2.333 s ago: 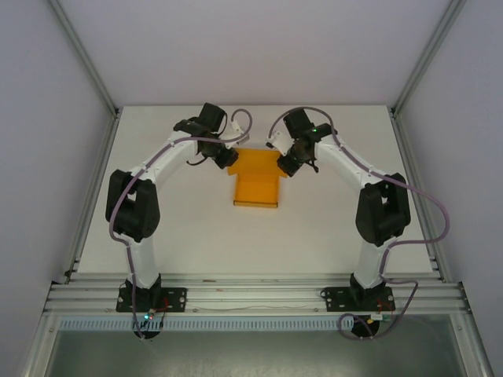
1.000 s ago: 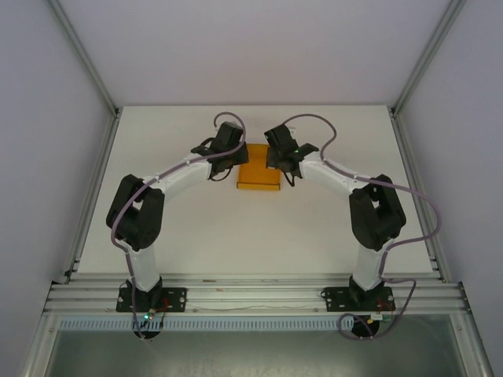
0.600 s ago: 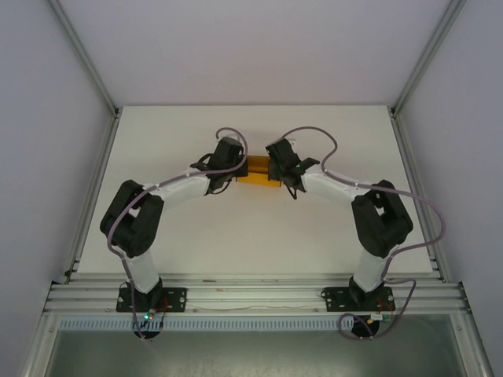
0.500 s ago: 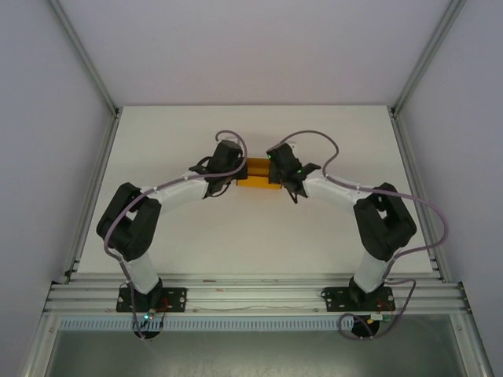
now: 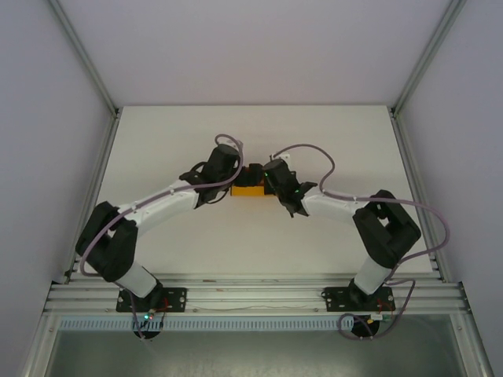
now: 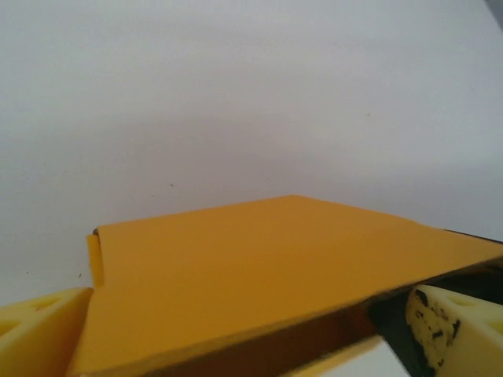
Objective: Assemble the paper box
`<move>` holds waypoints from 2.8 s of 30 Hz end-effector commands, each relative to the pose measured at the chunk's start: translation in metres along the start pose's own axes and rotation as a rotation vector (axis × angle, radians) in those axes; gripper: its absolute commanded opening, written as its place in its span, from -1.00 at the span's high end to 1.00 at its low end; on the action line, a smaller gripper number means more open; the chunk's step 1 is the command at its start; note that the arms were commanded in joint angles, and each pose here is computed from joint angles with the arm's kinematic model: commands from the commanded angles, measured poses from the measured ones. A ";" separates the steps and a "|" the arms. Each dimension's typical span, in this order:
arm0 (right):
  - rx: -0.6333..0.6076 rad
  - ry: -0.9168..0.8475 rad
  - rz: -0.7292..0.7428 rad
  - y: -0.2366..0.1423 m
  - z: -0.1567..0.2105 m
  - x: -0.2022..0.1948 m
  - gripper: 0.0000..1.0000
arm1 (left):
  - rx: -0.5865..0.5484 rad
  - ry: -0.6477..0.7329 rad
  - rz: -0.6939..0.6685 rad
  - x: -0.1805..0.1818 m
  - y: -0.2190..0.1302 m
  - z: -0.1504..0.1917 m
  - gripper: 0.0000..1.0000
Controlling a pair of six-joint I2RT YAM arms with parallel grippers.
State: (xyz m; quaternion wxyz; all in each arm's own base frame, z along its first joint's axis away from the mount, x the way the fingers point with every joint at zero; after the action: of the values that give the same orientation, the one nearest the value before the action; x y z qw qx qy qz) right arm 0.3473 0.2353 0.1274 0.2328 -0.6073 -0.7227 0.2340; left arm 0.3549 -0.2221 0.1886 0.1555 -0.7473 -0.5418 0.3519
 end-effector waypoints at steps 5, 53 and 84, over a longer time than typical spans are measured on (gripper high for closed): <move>0.012 -0.103 0.064 0.002 0.023 -0.007 1.00 | -0.044 -0.021 -0.100 0.004 -0.052 -0.024 -1.00; 0.103 -0.174 -0.192 -0.074 0.067 0.006 -0.19 | 0.286 -0.329 -0.047 0.095 0.044 0.068 0.13; 0.226 0.028 -0.157 -0.001 0.045 0.008 -0.61 | 0.163 -0.087 -0.183 0.067 0.011 0.032 -0.06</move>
State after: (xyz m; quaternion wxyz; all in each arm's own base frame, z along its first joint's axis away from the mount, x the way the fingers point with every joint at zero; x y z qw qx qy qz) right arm 0.3194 0.2399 0.0985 0.3179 -0.5284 -0.7373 0.2760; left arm 0.3523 -0.1764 0.1113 0.2211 -0.6651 -0.5645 0.4360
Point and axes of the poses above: each hand's point on the last joint's axis, 136 mm out from that joint toward the fingers, its own y axis out along the fingers, its own x axis along the line the jaws close on, z = x × y, the point moved 4 cm from there along -y, back along the fingers, and after that the axes turned 1 degree about -y, right-handed, at the moved point
